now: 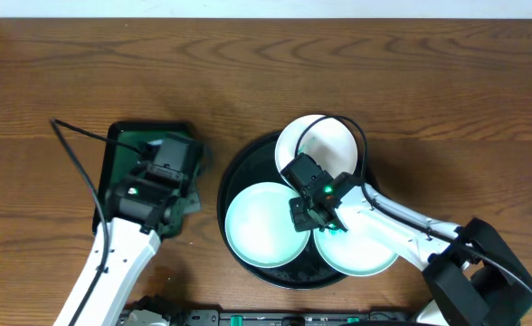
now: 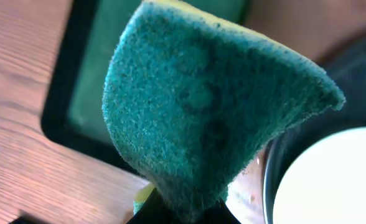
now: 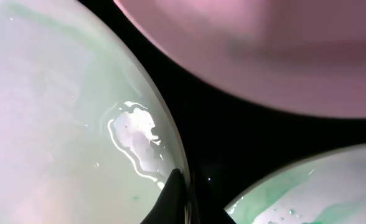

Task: Clean dirty plates on tray and stack at the side
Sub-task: 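Move the left gripper with the sponge back over the green basin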

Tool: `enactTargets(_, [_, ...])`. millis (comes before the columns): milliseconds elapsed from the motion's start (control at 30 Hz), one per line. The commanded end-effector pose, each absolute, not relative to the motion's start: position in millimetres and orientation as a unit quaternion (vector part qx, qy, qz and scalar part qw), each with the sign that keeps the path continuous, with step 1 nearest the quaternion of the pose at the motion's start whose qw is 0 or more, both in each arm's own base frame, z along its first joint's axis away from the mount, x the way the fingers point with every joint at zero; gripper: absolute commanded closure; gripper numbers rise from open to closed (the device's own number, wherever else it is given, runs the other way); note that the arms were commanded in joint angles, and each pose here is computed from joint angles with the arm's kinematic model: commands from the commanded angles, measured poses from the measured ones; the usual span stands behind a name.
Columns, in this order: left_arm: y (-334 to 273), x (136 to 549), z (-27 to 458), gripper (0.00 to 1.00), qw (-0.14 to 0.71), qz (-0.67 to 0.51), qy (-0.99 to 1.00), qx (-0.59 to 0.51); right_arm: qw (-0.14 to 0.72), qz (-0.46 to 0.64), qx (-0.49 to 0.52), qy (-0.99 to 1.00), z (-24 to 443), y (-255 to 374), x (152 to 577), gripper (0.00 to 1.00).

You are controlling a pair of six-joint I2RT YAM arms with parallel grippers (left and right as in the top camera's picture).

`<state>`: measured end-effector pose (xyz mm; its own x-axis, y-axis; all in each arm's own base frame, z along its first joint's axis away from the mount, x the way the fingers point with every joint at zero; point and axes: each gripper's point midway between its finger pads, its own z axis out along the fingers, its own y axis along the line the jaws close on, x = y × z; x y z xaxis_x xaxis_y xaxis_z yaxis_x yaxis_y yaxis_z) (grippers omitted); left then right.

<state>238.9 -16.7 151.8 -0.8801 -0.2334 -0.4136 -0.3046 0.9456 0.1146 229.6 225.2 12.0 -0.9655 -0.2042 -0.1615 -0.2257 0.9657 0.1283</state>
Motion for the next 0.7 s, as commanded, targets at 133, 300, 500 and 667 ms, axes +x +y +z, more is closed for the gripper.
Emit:
enactTargets(133, [10,245,169,0.93,0.225,0.112,0.951,-0.182,0.138,0.124,-0.133,0.974,66,244,245,0.99])
enactTargets(300, [23,244,169,0.93,0.222,0.118,0.946,-0.205,0.173,0.148,-0.133,0.965,101,246,247,0.99])
enactTargets(500, [44,241,169,0.93,0.216,0.128,0.936,-0.247,0.205,0.169,-0.13,0.955,127,246,248,0.99])
enactTargets(667, [64,237,169,0.93,0.211,0.137,0.925,-0.286,0.221,0.179,-0.125,0.95,135,249,252,0.99])
